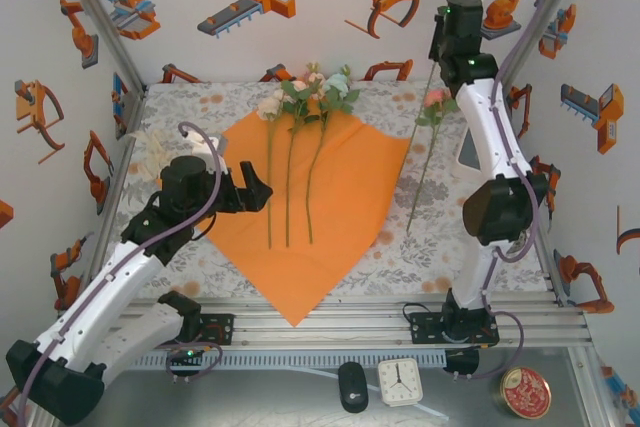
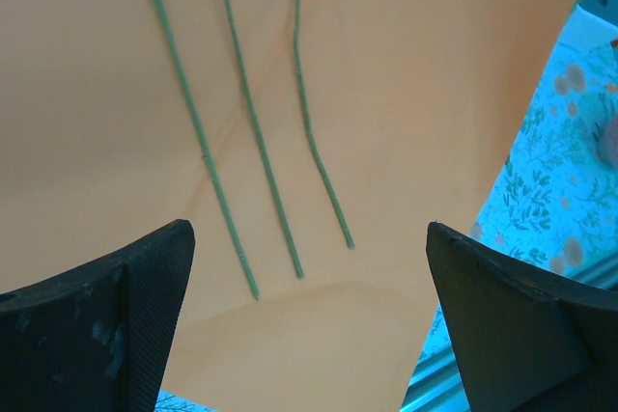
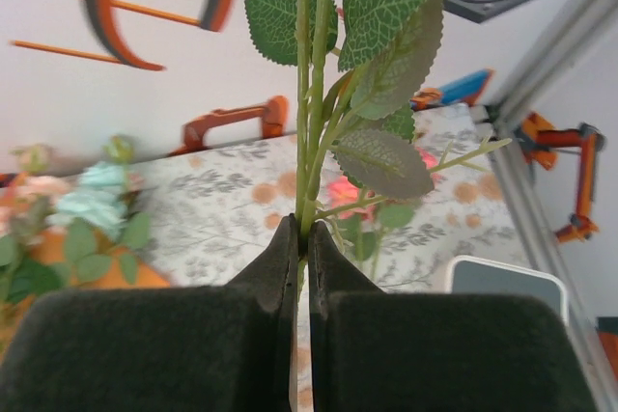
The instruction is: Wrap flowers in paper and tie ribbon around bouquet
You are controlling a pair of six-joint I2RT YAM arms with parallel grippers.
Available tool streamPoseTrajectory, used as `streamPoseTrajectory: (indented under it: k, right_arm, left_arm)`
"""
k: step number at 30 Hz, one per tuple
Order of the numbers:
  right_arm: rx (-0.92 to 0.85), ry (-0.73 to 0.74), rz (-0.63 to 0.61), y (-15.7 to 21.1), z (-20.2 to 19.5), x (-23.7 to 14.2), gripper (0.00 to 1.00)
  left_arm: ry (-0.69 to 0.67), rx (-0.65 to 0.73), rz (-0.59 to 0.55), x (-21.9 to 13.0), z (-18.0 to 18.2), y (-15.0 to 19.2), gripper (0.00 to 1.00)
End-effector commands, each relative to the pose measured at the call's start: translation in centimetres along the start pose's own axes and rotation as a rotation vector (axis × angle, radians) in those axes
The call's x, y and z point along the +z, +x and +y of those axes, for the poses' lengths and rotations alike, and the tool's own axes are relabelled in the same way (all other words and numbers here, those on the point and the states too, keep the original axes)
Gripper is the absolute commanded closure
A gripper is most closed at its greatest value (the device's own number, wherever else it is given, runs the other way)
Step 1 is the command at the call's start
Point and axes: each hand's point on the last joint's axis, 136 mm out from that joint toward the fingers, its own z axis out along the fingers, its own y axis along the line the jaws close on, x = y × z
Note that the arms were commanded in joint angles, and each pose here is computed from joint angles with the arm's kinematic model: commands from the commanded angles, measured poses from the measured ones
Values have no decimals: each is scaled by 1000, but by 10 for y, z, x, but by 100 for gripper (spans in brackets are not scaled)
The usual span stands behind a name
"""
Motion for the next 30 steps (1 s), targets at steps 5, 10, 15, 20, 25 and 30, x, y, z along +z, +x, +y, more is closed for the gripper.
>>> streamPoseTrajectory:
  k: [5, 10, 15, 20, 25, 30]
  right_arm:
    - [181, -375, 251, 60, 126, -13, 100]
    - [247, -494, 318, 117, 221, 11, 100]
    - [198, -543, 367, 173, 287, 48, 100]
    - [232, -551, 464, 238, 313, 74, 100]
    - [224, -513, 519, 277, 310, 78, 99]
    - [176, -513, 499, 245, 302, 62, 69]
  left_arm:
    - [-28, -47, -43, -10, 8, -17, 3]
    - [-6, -61, -14, -6, 5, -12, 3]
    - [1, -65, -4, -7, 6, -6, 3]
    - [-7, -67, 3, -7, 9, -4, 3]
    - [-4, -69, 15, -3, 9, -1, 3]
    - [10, -76, 13, -2, 7, -2, 3]
